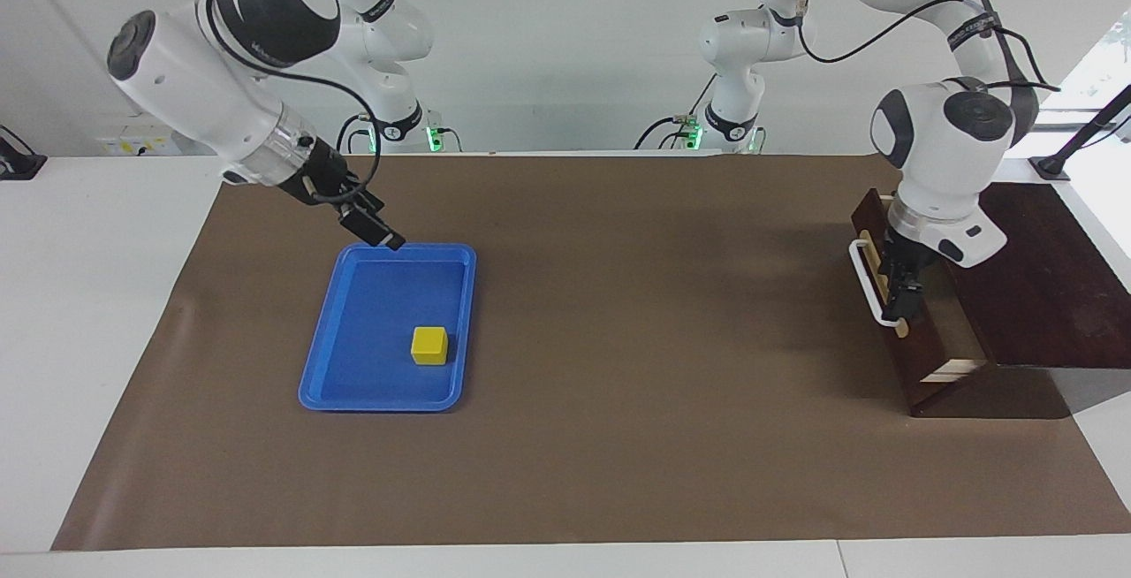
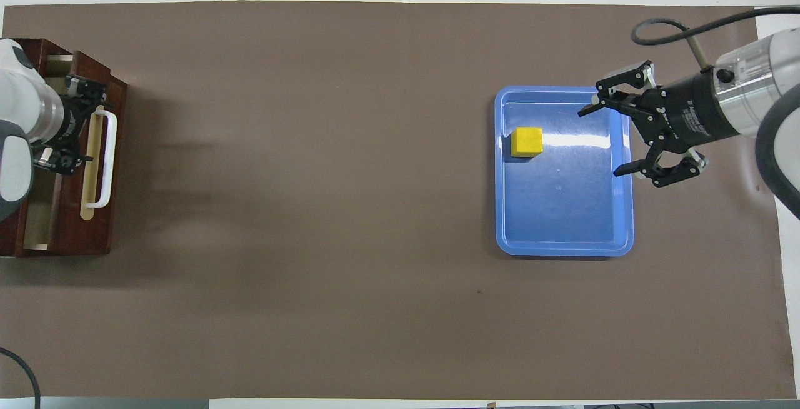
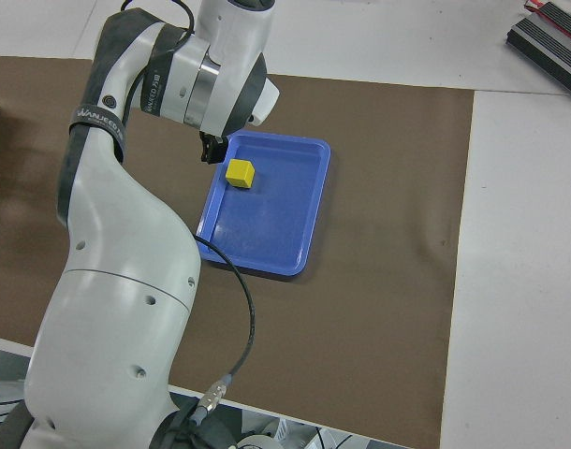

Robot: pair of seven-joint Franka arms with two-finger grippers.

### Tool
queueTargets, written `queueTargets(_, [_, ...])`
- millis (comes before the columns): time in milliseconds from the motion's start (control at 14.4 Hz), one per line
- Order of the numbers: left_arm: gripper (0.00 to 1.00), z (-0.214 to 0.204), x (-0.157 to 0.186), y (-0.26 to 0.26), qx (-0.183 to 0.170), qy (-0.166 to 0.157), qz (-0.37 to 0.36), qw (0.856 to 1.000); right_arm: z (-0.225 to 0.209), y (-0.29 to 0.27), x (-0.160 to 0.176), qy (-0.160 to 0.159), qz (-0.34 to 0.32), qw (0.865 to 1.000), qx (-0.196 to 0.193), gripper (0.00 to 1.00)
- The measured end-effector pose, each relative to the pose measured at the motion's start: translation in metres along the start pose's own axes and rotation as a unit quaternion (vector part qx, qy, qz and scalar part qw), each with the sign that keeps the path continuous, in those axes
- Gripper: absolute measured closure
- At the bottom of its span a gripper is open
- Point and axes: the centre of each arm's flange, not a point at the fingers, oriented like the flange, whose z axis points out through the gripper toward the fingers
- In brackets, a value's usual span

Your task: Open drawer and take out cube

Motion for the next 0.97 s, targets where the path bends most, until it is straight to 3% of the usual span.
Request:
queueTargets(139, [0.0,0.003,0.017,-0.008,0.002,0.001,0.003,1.0,-0.023,0.014,-0.019,0.028,-0.103,0.994,-0.036,0.0])
queueTargets(277, [0.0,0.005,0.017,-0.009,0.004,0.0,0.005,1.0,-0.042,0.028,-0.031,0.055,-0.21,0.973,-0.074,0.0])
queueTargets(693, [0.0,0.008,0.023,-0.013,0.007,-0.002,0.009,1.0,-0.075,0.051,-0.03,0.107,-0.434,0.877,-0.176,0.0])
queueTargets(831, [0.0,0.008,0.022,-0.013,0.007,-0.002,0.013,1.0,-0.078,0.053,-0.023,0.115,-0.458,0.863,-0.179,0.0])
queueTargets(970, [0.0,0.008,0.021,-0.013,0.009,-0.003,0.021,1.0,-0.075,0.055,-0.014,0.111,-0.459,0.863,-0.18,0.0])
